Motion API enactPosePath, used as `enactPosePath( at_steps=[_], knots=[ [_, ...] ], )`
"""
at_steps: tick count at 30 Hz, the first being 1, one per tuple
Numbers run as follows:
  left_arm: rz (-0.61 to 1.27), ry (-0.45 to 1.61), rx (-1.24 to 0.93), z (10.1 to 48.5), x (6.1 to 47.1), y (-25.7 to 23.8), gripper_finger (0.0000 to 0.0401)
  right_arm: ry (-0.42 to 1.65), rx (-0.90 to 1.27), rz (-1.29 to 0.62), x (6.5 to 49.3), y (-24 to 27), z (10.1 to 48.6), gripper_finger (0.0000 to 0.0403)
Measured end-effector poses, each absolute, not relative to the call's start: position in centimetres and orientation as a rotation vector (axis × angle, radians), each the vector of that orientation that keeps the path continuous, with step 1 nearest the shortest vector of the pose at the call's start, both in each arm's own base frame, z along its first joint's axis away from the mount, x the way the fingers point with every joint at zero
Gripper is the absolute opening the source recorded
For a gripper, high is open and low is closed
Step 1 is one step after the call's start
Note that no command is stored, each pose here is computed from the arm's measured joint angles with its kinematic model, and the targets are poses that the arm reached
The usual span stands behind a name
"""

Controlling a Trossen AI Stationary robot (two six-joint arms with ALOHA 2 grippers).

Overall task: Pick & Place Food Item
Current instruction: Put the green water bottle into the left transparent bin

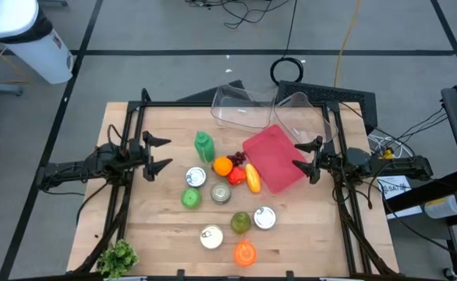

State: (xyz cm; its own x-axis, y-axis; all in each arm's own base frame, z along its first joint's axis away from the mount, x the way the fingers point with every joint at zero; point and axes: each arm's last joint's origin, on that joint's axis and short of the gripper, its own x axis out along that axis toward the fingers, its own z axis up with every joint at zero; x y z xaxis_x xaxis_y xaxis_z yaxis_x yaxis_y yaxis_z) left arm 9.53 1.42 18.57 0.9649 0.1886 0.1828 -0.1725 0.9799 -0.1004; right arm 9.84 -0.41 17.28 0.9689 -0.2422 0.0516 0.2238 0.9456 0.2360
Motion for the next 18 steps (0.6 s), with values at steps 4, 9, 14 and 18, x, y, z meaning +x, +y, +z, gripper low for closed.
enactPosePath(
  at_steps=[4, 9, 14, 18],
  knots=[
    [0.342, -0.261, -0.191, 19.0, 9.3, 1.9, 0.0379, -0.080, 0.231, -0.238, 9.8, -0.4, 17.3, 0.0326],
    [0.483, -0.273, -0.263, 18.9, 9.5, 2.4, 0.0379, -0.080, 0.231, -0.238, 9.8, -0.4, 17.3, 0.0327],
    [0.506, -0.186, -0.263, 18.2, 10.5, 2.8, 0.0379, -0.080, 0.231, -0.238, 9.8, -0.4, 17.3, 0.0325],
    [0.479, -0.132, -0.224, 17.8, 11.7, 2.9, 0.0379, -0.080, 0.231, -0.238, 9.8, -0.4, 17.3, 0.0326]
  ],
)
